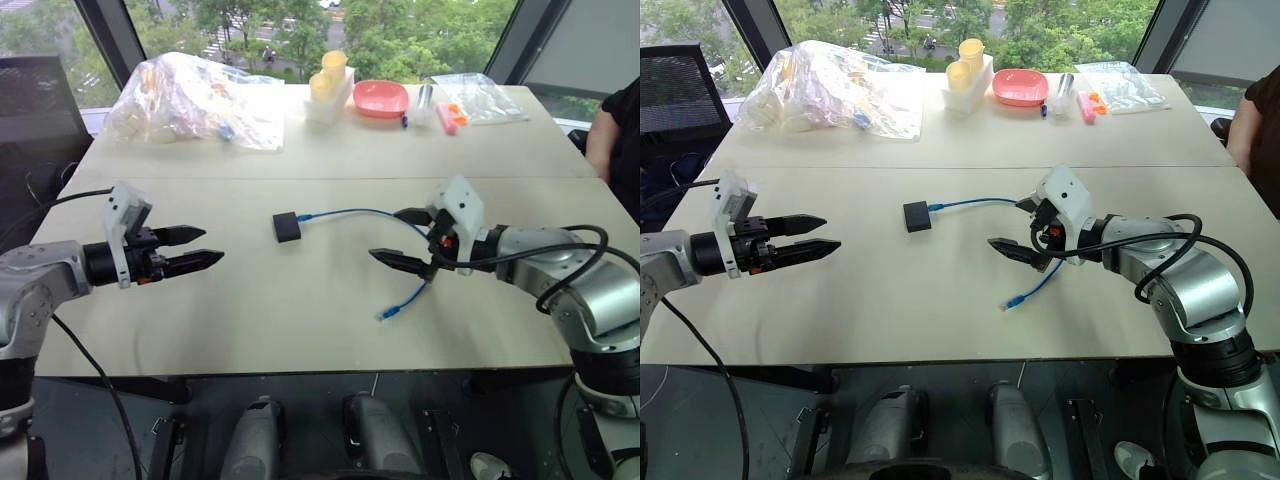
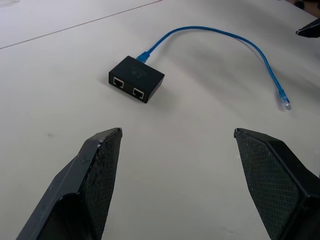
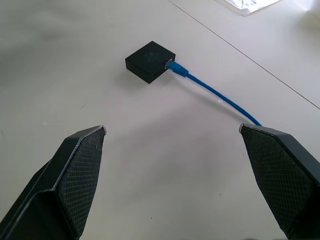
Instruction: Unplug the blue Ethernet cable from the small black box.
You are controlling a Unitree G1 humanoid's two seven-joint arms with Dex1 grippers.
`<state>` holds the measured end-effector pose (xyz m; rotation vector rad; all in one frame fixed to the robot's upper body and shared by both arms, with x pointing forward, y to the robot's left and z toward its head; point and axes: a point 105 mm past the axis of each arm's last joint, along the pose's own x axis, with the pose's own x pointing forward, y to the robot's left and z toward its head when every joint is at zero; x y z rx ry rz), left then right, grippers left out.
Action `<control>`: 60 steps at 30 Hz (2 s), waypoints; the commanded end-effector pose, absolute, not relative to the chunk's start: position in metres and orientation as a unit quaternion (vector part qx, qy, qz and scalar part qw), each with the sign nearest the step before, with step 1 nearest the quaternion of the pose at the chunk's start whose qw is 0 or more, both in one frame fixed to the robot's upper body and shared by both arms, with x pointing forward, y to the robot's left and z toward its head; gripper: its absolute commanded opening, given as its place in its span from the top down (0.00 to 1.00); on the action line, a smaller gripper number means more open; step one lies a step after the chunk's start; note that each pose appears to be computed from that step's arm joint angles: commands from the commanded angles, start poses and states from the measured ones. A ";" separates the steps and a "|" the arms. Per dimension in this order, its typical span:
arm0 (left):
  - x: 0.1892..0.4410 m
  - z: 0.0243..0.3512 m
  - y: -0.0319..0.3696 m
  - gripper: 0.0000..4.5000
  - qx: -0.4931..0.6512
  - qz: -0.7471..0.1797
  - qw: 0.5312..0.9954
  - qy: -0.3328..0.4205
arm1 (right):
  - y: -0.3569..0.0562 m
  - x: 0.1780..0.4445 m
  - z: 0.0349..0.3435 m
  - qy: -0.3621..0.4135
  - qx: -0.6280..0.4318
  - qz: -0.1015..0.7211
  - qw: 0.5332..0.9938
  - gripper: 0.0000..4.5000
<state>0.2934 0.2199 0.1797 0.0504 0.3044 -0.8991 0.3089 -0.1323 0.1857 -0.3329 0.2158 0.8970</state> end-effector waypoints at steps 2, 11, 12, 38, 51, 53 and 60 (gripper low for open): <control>0.294 0.189 0.219 0.17 0.035 -0.436 0.890 0.127 | -0.130 0.308 0.199 0.077 -0.169 0.432 0.883 0.00; 0.292 0.190 0.219 0.17 0.036 -0.444 0.886 0.132 | -0.130 0.309 0.198 0.077 -0.167 0.432 0.883 0.00; 0.292 0.190 0.219 0.17 0.036 -0.444 0.886 0.132 | -0.130 0.309 0.198 0.077 -0.167 0.432 0.883 0.00; 0.312 0.196 0.209 0.17 0.077 -0.469 0.872 0.114 | -0.088 0.374 0.183 0.057 -0.215 0.452 0.864 0.00; 0.291 0.211 0.242 0.17 0.114 -0.438 0.883 0.126 | -0.034 0.442 0.147 0.114 -0.333 0.458 0.816 0.00; 0.283 0.206 0.241 0.17 0.105 -0.430 0.888 0.128 | -0.023 0.438 0.144 0.119 -0.333 0.473 0.807 0.00; 0.269 0.205 0.233 0.17 0.083 -0.391 0.911 0.106 | 0.011 0.432 0.138 0.135 -0.303 0.469 0.819 0.00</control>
